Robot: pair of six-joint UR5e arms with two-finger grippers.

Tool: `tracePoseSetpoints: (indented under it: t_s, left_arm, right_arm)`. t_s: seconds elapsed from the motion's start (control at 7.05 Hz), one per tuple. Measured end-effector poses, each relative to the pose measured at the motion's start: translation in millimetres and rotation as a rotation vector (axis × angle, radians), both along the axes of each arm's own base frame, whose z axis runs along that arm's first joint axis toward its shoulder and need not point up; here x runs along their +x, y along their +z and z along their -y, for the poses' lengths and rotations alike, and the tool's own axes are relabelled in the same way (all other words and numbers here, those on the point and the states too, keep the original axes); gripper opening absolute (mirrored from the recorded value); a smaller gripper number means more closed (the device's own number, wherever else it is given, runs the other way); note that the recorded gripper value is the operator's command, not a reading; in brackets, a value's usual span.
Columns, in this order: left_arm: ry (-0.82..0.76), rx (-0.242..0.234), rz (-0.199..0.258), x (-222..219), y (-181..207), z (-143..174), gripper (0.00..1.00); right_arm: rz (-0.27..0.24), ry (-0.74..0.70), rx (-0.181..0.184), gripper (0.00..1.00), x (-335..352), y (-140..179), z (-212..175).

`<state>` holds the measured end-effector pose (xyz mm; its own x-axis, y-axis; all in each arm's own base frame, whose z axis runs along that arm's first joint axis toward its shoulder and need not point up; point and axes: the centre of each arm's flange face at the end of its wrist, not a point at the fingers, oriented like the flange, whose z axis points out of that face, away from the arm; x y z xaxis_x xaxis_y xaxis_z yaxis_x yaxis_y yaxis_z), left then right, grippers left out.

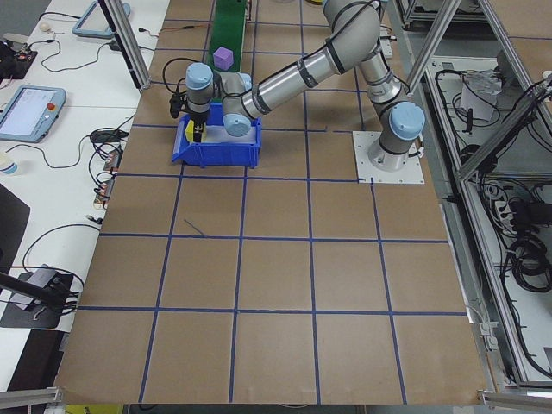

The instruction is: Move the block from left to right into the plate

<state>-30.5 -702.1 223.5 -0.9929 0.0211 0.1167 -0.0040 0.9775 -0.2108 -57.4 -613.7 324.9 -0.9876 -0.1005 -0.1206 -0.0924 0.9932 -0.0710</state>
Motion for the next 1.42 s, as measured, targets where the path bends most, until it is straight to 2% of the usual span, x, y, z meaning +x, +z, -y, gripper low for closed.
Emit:
tracePoseSetpoints:
  t_s: [0.28,0.43,0.57,0.71,0.85,1.14,1.28,1.42]
  left_arm:
    - [-0.011,-0.063,0.008,-1.7,39.5,0.0,0.32]
    - [-0.020,-0.112,0.006,-10.9,79.2,-6.0,0.32]
    - [-0.044,-0.150,-0.005,-31.0,115.2,-16.3,0.32]
    - [-0.074,-0.167,-0.019,-61.3,135.8,-26.4,0.32]
    - [-0.093,-0.158,-0.034,-92.1,136.5,-33.7,0.32]
    - [-0.137,-0.101,-0.056,-145.4,107.5,-44.5,0.32]
    - [-0.159,-0.069,-0.064,-161.8,87.1,-46.5,0.74]
    - [-0.169,-0.036,-0.071,-169.7,66.2,-48.2,1.00]
  right_arm:
    - [0.007,-0.013,-0.006,1.00,-1.7,0.1,0.4]
    - [0.019,-0.016,-0.009,1.00,-0.9,-0.1,0.4]
    - [0.025,-0.018,-0.011,1.00,-0.4,-0.3,0.2]
    - [0.028,-0.019,-0.011,1.00,-0.2,-0.2,0.0]
    - [0.029,-0.023,-0.012,1.00,-0.2,0.1,0.2]
    - [0.033,-0.080,-0.006,1.00,-0.5,1.1,1.4]
    - [0.040,-0.137,0.002,1.00,-0.3,0.6,1.5]
    - [0.064,-0.201,0.010,1.00,1.6,-0.8,2.1]
